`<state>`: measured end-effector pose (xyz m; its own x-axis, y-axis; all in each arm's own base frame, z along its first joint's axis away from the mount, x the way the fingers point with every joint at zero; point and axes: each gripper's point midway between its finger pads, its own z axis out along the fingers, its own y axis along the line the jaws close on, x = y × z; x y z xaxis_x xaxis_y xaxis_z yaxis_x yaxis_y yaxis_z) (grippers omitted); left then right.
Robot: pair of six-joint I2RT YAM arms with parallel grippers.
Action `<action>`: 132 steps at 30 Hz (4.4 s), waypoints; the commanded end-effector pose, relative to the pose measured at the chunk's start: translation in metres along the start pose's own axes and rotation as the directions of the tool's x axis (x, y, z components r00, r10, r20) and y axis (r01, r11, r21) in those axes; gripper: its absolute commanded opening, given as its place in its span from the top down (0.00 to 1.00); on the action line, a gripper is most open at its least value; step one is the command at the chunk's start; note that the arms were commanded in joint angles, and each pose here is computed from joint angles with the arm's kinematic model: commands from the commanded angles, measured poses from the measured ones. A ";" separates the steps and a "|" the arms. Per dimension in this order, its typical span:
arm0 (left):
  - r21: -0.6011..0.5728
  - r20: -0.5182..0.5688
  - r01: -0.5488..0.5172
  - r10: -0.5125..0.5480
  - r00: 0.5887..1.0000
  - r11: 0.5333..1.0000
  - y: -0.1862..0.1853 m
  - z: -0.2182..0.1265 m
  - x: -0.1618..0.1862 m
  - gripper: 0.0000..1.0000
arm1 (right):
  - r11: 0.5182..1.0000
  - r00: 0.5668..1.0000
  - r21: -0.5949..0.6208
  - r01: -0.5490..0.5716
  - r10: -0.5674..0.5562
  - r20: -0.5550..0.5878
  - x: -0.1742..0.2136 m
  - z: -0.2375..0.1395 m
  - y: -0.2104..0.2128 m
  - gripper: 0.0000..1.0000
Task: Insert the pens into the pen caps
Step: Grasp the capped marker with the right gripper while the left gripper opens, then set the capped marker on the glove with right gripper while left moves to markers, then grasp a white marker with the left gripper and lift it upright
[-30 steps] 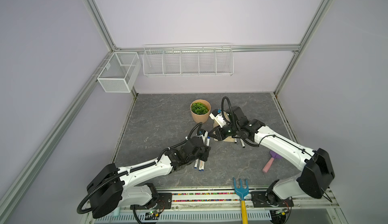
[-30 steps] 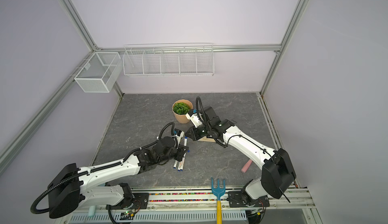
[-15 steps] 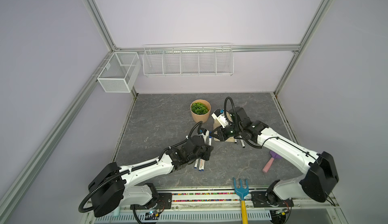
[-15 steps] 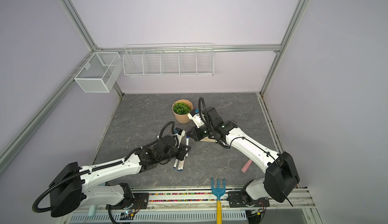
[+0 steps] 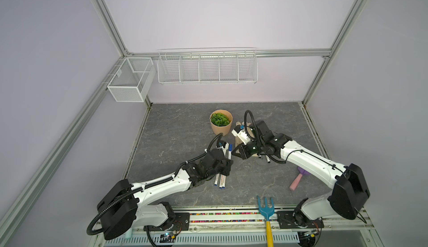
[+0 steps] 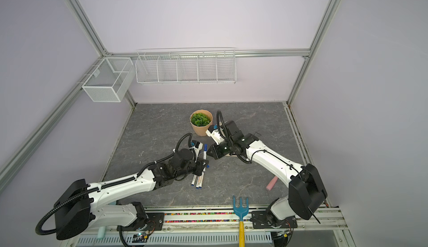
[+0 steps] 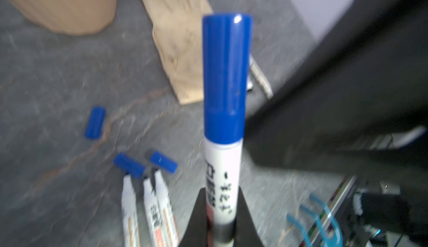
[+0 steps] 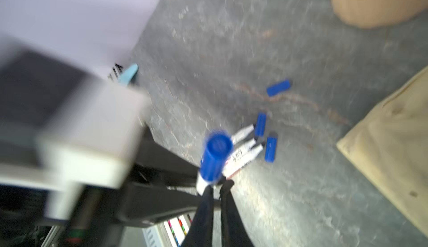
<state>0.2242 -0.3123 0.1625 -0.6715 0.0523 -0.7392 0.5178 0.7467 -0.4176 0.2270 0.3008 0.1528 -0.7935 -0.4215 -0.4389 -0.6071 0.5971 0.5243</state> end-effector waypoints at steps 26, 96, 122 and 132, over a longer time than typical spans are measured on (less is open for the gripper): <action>0.236 0.251 0.069 -0.129 0.959 0.969 -0.047 -0.017 -0.054 1.00 | 1.000 0.934 0.004 0.013 -0.014 0.358 -0.051 -0.093 0.024 0.53; -0.351 -0.171 0.095 -0.163 0.972 0.932 0.077 -0.011 0.101 0.51 | 0.772 0.875 0.424 -0.474 0.358 0.327 -0.011 -0.028 -0.155 0.59; -0.479 -0.362 0.011 -0.208 0.909 0.878 0.097 0.004 0.148 0.67 | 0.793 0.884 0.408 -0.452 0.339 0.321 -0.016 -0.030 -0.149 0.61; -0.537 -0.414 0.000 -0.263 0.872 0.844 0.110 0.001 0.172 0.90 | 0.806 0.884 0.394 -0.442 0.319 0.341 -0.022 -0.038 -0.142 0.62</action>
<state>0.1919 -0.2461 0.0204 -0.8898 0.0828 -0.4488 0.1676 0.9740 -0.1526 0.3283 0.1976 0.0997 -0.8980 0.0570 -0.4363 -0.0961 0.9422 0.3208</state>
